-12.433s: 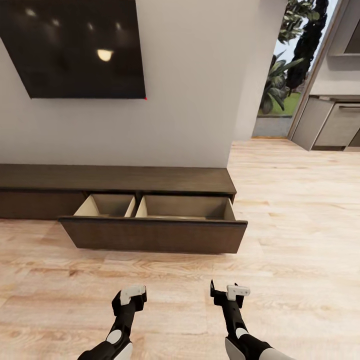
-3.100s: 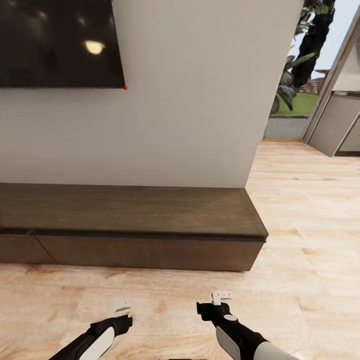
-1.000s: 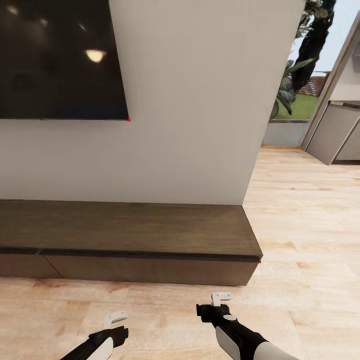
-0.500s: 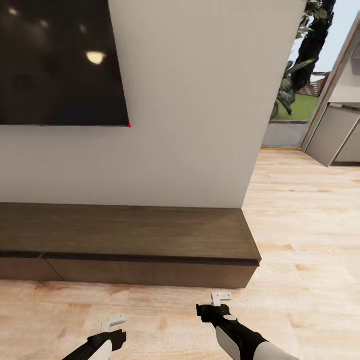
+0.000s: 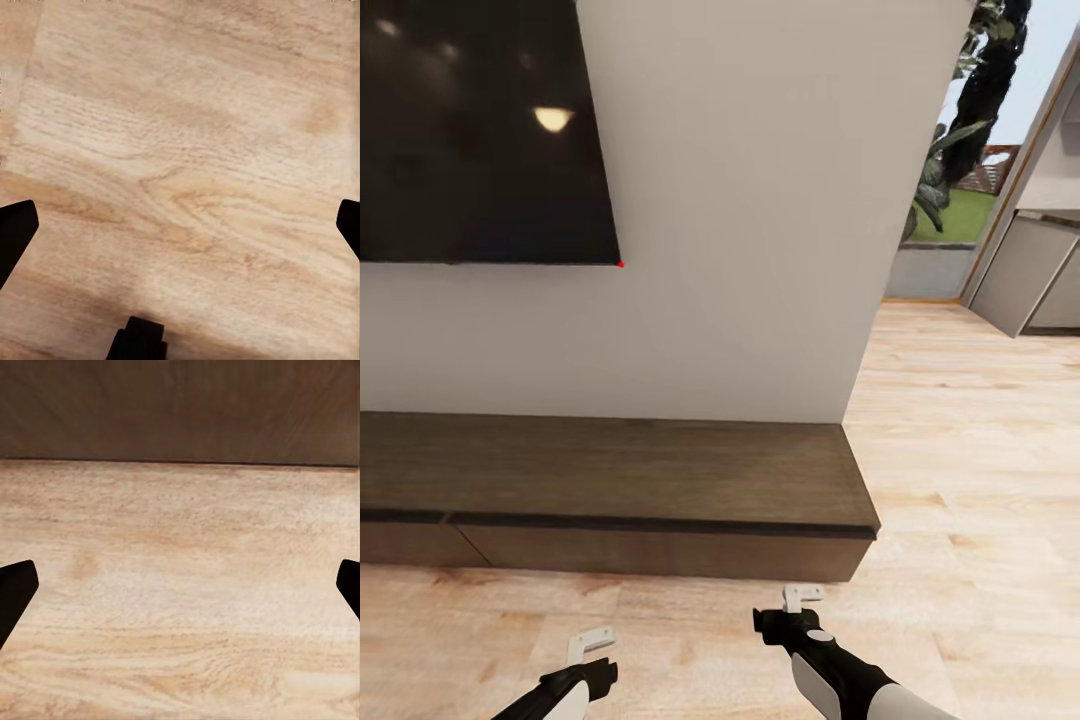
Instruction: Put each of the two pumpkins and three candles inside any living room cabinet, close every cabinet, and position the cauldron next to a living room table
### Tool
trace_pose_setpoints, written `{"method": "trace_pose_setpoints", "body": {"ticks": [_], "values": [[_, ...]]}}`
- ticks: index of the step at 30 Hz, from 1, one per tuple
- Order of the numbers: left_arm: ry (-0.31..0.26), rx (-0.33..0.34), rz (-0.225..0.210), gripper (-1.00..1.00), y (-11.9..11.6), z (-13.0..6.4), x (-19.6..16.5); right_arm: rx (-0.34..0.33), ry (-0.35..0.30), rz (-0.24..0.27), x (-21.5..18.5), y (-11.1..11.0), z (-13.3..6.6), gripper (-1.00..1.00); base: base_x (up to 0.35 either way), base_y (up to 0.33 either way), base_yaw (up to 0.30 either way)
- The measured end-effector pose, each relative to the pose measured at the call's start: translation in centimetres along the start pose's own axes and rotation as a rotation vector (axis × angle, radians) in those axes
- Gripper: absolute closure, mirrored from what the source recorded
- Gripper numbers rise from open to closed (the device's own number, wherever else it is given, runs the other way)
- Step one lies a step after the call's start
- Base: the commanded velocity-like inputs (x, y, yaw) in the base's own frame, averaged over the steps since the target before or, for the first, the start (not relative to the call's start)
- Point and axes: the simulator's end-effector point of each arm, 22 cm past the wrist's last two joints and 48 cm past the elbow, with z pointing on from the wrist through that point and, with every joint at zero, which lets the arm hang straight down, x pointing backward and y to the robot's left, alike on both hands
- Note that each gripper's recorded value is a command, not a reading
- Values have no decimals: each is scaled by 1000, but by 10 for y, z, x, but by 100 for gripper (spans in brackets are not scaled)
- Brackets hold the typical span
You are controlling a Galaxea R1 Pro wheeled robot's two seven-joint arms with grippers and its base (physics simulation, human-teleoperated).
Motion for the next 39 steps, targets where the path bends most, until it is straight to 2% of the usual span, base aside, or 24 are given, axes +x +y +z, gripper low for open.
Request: {"method": "trace_pose_setpoints", "body": {"ticks": [11, 16, 20, 23, 25, 30, 32, 34, 37, 39], "values": [[0, 0, 0, -100, 1, -19, -9, -3, -16, -2, -18, 4, -16, -100, 0, 0, 0], [4, -5, 1, -100, 3, -27, -11, 12, -7, 0, -20, -1, -23, -100, 0, 0, 0], [20, -29, 3, -100, 14, -31, -6, 19, -5, 0, -23, -6, -29, -100, 0, 0, 0], [25, -69, -5, -100, 33, -32, 0, 27, 3, -1, -21, -10, -33, -100, 0, 0, 0], [13, -111, -18, -100, 51, -32, 6, 54, 10, -1, -12, -22, -36, -100, 0, 0, 0], [37, -191, -8, -100, 75, -38, 37, 178, -8, -9, 17, -79, -51, -100, 0, 0, 0], [32, -212, -6, -100, 82, -41, 41, 197, 7, -4, 33, -87, -58, -100, 0, 0, 0], [15, -232, -10, -100, 91, -45, 43, 226, 24, 44, 59, -97, -69, -100, 0, 0, 0], [28, -246, -6, -100, 100, -52, 62, 264, 32, 116, 86, -106, -85, -100, 0, 0, 0], [40, -251, -2, -100, 103, -57, 72, 276, 43, 135, 100, -109, -93, -100, 0, 0, 0]]}}
